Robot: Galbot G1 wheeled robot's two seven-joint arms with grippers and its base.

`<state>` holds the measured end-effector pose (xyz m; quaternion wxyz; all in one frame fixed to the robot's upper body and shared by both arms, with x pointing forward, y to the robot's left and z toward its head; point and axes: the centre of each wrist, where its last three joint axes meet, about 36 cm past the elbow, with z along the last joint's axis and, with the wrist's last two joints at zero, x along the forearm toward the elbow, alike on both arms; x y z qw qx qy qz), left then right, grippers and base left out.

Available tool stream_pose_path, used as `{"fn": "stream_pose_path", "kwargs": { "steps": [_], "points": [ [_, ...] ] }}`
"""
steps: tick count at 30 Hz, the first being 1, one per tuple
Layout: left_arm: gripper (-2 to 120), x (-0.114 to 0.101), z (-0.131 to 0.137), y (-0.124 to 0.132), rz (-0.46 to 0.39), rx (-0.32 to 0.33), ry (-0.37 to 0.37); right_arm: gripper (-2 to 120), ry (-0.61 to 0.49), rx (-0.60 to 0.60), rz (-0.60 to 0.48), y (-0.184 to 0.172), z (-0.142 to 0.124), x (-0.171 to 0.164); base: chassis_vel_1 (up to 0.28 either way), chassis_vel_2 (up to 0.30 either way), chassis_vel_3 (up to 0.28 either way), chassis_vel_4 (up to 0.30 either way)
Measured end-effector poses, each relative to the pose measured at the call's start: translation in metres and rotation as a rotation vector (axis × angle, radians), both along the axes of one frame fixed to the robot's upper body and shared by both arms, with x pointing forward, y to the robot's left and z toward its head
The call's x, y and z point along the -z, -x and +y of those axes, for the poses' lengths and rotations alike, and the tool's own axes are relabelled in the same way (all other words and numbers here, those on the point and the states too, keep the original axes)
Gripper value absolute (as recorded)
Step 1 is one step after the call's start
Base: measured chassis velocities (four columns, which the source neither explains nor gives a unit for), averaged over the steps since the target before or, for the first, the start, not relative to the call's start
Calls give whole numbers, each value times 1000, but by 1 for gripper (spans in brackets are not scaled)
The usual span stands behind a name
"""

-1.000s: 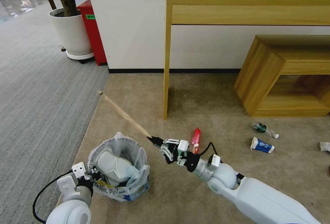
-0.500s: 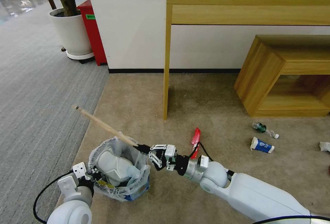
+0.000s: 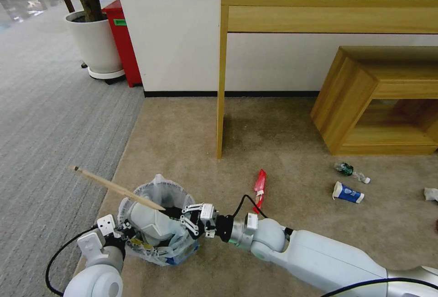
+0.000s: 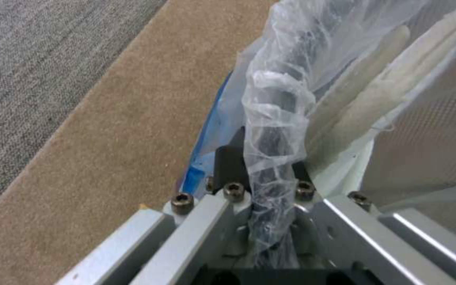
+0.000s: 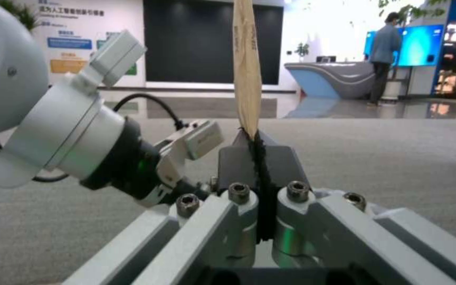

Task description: Pick up the trash bin and place the garbage on the floor into it.

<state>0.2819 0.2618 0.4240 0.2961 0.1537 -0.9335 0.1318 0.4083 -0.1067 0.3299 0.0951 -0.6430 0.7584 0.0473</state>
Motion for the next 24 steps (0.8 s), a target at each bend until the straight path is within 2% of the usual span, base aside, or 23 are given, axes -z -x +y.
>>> {"fn": "stream_pose_path", "kwargs": {
  "steps": [24],
  "points": [
    [0, -14, -6, 8, -25, 18, 7, 0, 32, 0, -15, -2, 6, 24, 0, 0, 0, 0]
  ]
}}
